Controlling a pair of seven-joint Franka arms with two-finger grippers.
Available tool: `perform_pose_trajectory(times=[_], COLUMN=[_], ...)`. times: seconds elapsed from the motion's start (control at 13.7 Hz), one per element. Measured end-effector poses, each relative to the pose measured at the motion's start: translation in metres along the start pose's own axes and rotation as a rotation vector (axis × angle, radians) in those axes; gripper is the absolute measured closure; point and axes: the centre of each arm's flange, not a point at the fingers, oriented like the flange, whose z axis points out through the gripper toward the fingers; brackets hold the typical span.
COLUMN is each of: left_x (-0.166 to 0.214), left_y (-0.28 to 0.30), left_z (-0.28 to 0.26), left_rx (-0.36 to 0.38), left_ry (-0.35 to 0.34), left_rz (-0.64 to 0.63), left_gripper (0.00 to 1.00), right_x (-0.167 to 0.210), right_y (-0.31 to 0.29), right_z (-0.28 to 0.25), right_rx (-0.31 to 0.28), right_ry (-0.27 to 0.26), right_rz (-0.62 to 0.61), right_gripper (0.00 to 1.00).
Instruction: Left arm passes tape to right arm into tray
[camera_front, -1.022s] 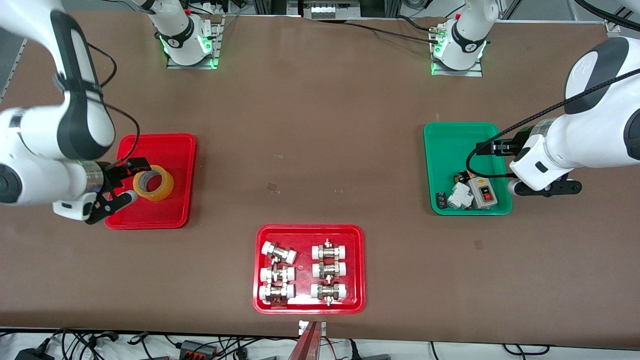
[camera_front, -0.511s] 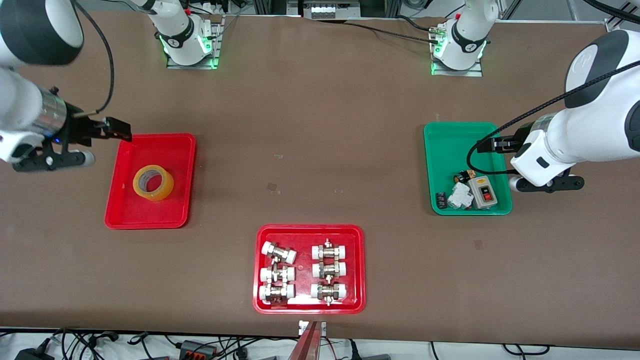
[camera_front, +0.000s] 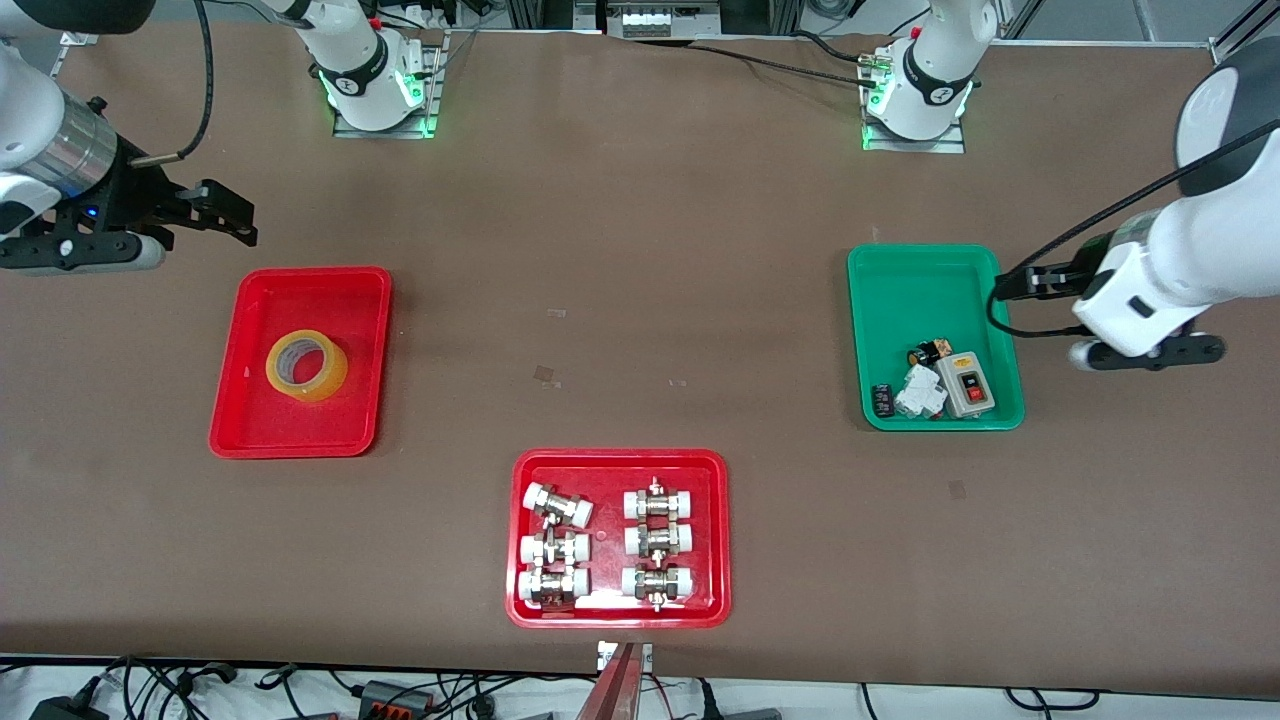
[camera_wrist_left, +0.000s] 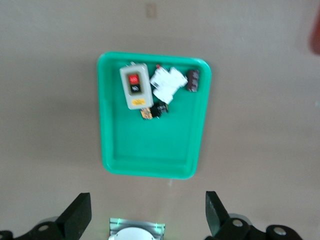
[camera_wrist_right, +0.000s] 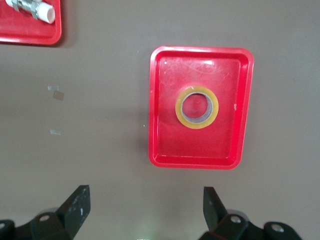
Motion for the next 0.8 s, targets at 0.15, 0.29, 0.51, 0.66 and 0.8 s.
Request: perform_pose_trajectory(times=[0.15,0.29,0.51,0.66,0.8], left_x=[-0.002,-0.010,-0.024,-0.038,-0.052], left_y=[-0.016,-0.023,-0.021,-0.013,-0.003], left_z=[-0.019,-0.025,-0.017,-0.018,-0.025], left_rx=[0.010,0.017,0.024,0.026,0.028], left_ry=[0.079,0.096,0.101,0.136,0.164], left_rz=[-0.046,-0.062,-0.057,-0.042,-0.022], left_gripper=[0.00,0.00,0.00,0.00,0.00], right_x=[0.009,0.020,0.023,0.019,0.016], right_y=[0.007,0.011,0.012,0.012,0.012], right_z=[-0.011,-0.026,-0.037,-0.034,-0.032], right_rx=[0.005,0.009,0.010,0.009,0.008], right_ry=[0.039,0.078,0.096,0.060,0.032], right_rz=[0.012,0.019,0.020,0.020,0.021], right_gripper=[0.00,0.00,0.00,0.00,0.00])
